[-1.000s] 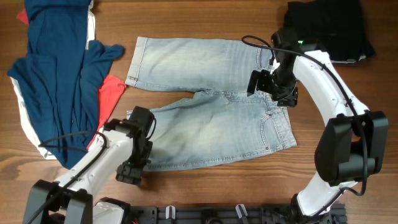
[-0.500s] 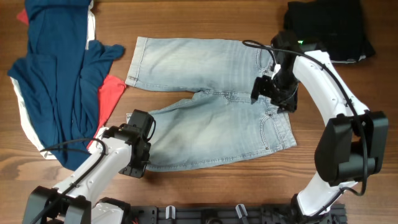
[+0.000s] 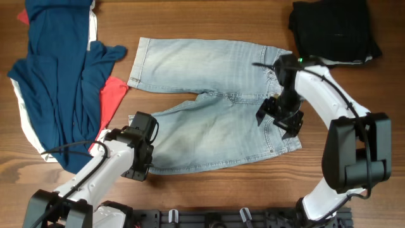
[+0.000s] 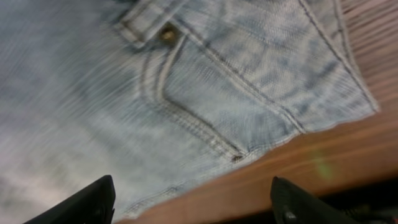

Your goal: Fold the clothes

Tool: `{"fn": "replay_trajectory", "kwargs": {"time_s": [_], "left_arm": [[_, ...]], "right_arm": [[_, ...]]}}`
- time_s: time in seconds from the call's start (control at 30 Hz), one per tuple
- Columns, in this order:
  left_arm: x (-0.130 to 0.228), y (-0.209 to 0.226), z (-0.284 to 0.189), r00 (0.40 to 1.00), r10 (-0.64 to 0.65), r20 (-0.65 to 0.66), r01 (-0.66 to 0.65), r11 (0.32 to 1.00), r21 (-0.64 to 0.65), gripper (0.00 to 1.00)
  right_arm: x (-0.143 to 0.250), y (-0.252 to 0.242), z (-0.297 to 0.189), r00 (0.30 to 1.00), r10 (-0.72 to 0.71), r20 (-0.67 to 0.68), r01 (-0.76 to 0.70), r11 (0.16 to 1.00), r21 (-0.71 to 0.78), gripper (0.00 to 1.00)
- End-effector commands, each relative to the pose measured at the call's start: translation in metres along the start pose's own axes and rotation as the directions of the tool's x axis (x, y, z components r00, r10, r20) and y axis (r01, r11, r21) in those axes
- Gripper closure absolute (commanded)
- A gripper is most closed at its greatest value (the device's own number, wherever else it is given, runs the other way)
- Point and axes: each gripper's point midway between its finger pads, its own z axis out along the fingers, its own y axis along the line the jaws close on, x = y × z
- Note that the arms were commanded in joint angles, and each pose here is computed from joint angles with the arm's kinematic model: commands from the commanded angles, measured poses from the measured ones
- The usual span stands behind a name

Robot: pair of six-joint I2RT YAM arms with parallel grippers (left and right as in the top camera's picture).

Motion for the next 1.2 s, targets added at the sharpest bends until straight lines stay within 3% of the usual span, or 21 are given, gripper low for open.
{"fn": "replay_trajectory", "kwargs": {"time_s": [0.0,0.3,0.53,0.63,0.7,0.77,0.97,1.17], "left_arm": [[-0.018,0.01,0.013,0.995,0.0,0.1,0.003,0.999,-0.032,0.96],[-0.018,0.009,0.013,0.995,-0.001,0.1,0.004,1.0,-0.025,0.96],[-0.018,0.009,0.013,0.995,-0.001,0.103,0.003,1.0,-0.025,0.96],[-0.018,0.009,0.013,0.995,-0.001,0.103,0.004,1.0,-0.025,0.96],[-0.019,0.009,0.013,0.994,-0.001,0.107,0.003,1.0,-0.025,0.96],[-0.019,0.009,0.013,0.994,-0.001,0.11,0.004,1.0,-0.025,0.96],[-0.021,0.012,0.01,0.993,0.001,0.117,0.003,0.999,-0.035,0.96],[-0.053,0.003,-0.051,0.963,-0.002,0.268,0.0,1.0,0.009,0.96]], "right_arm": [[-0.003,-0.022,0.018,0.996,0.086,0.033,-0.088,0.994,0.068,0.21],[-0.01,-0.065,0.034,0.979,0.182,0.095,-0.197,0.961,0.195,0.21],[-0.018,-0.088,0.068,0.961,0.244,0.129,-0.264,0.948,0.178,0.37],[-0.022,-0.088,0.08,0.958,0.244,0.152,-0.267,0.952,0.152,0.56],[-0.024,-0.087,0.082,0.959,0.232,0.161,-0.256,0.956,0.142,0.84],[-0.025,-0.086,0.082,0.965,0.209,0.161,-0.232,0.962,0.142,0.96],[-0.028,-0.084,0.078,0.967,0.193,0.169,-0.216,0.967,0.133,0.96],[-0.036,-0.058,0.033,0.966,0.112,0.235,-0.111,0.994,-0.018,0.96]]}}
